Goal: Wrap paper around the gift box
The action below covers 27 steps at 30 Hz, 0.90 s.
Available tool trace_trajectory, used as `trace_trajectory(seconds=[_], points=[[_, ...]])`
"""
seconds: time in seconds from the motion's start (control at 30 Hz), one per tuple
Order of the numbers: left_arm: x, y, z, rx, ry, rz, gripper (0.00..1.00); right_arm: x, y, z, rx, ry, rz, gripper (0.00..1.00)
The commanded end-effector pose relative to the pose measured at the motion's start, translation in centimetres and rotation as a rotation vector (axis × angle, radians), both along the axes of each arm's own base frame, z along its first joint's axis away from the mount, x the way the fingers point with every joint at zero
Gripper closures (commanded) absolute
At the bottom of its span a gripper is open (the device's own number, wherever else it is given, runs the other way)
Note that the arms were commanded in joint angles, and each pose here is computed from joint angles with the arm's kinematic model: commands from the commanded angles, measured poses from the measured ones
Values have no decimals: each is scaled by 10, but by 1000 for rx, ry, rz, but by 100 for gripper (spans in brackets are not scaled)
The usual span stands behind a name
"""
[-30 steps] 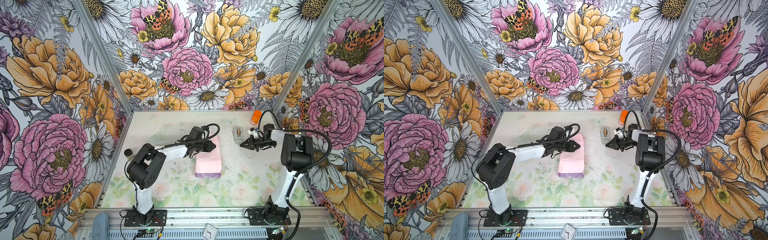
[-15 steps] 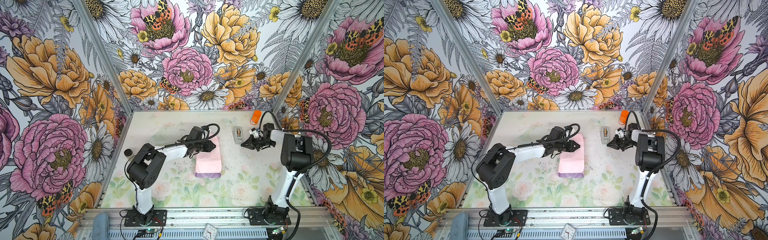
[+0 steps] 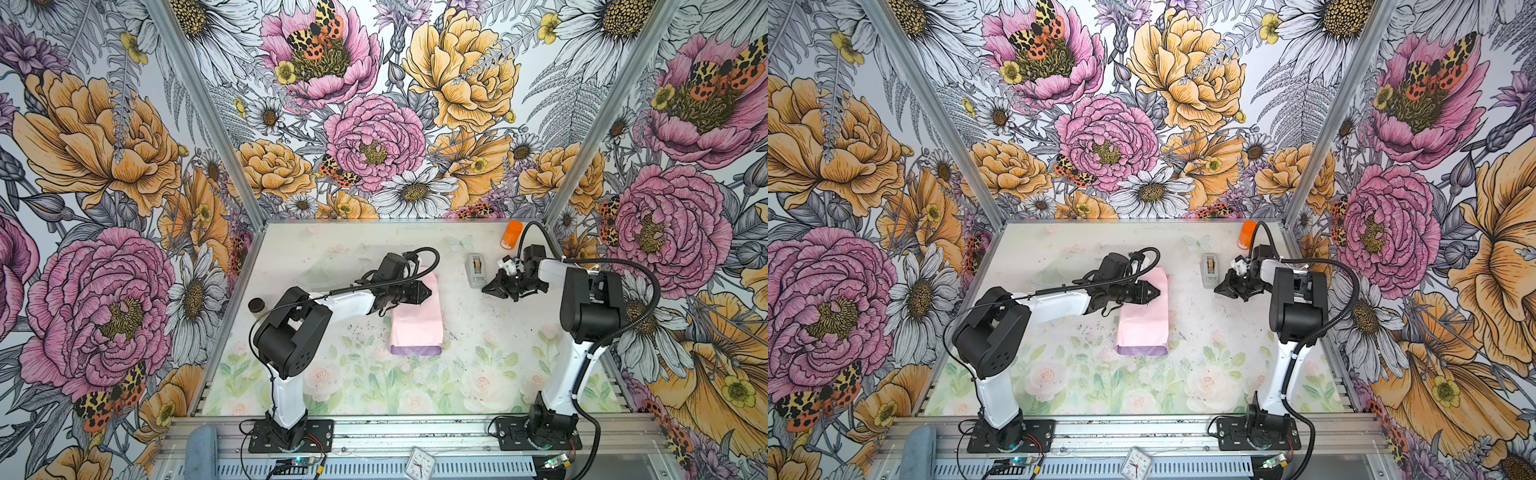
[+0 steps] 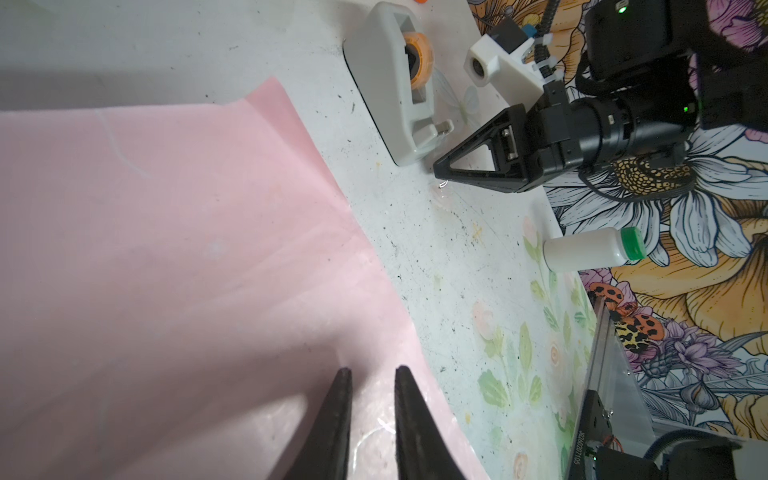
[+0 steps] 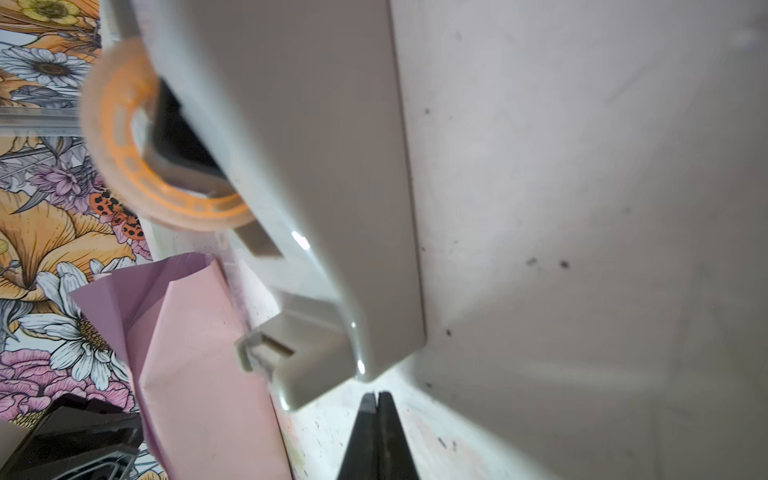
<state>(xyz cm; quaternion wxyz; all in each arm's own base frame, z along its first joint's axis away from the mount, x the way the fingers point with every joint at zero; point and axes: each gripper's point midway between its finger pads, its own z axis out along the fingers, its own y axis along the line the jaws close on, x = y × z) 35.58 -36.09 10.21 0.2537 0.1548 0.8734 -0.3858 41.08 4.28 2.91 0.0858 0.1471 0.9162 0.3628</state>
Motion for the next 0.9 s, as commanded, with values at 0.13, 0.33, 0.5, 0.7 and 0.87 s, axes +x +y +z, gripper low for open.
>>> trace_trajectory(seconds=[0.13,0.33,0.5,0.7,0.87], points=[[-23,21,-43,123,123,5,78,-12,-9,-13,-64,57,-25,100],[-23,21,-41,122,121,6,78,-18,1,30,-63,-76,27,100],[-25,21,-42,123,121,3,78,-34,38,85,-50,-277,184,100],[-25,21,-40,122,118,1,78,-67,104,129,34,-456,454,100],[-26,20,-39,120,116,-1,78,-99,141,128,70,-467,659,100]])
